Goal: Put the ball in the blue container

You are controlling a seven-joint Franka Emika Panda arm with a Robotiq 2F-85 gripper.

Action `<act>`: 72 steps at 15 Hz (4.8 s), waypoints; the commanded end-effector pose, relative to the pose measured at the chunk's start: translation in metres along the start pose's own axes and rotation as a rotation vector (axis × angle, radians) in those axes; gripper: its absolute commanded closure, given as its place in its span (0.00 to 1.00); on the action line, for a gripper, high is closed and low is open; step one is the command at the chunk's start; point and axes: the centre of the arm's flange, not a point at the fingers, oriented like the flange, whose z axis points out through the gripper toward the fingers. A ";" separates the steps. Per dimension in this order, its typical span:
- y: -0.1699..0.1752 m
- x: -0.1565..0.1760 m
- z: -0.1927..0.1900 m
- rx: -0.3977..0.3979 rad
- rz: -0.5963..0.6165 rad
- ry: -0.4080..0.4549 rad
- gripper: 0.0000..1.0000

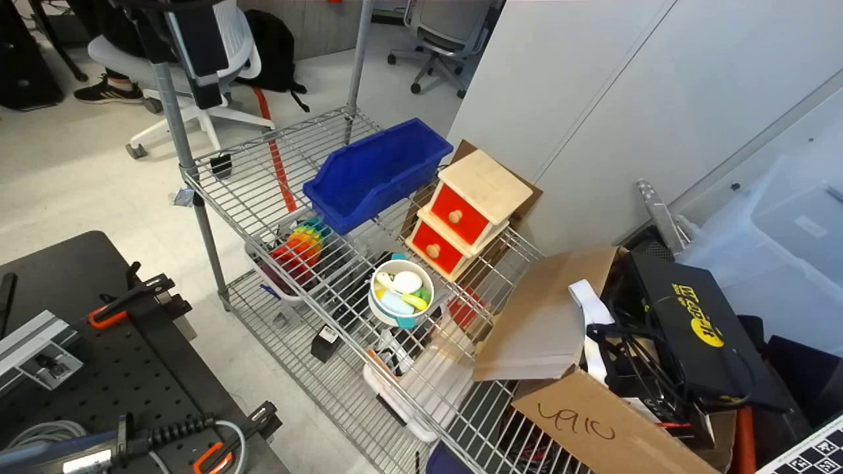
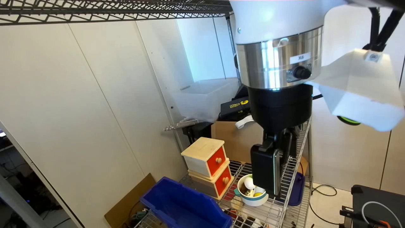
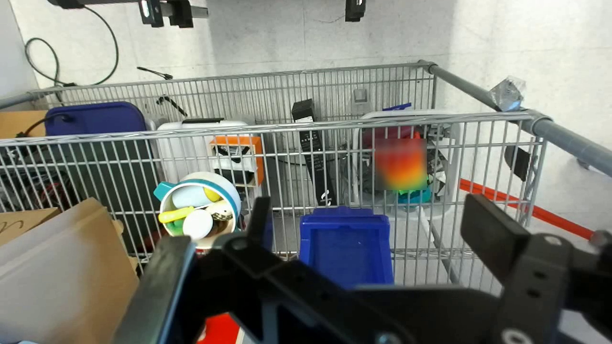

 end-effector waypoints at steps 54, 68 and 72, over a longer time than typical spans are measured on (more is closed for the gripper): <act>0.108 0.051 0.024 -0.034 -0.133 0.006 0.00; 0.104 0.046 0.028 -0.051 -0.119 -0.005 0.00; 0.104 0.046 0.028 -0.051 -0.119 -0.005 0.00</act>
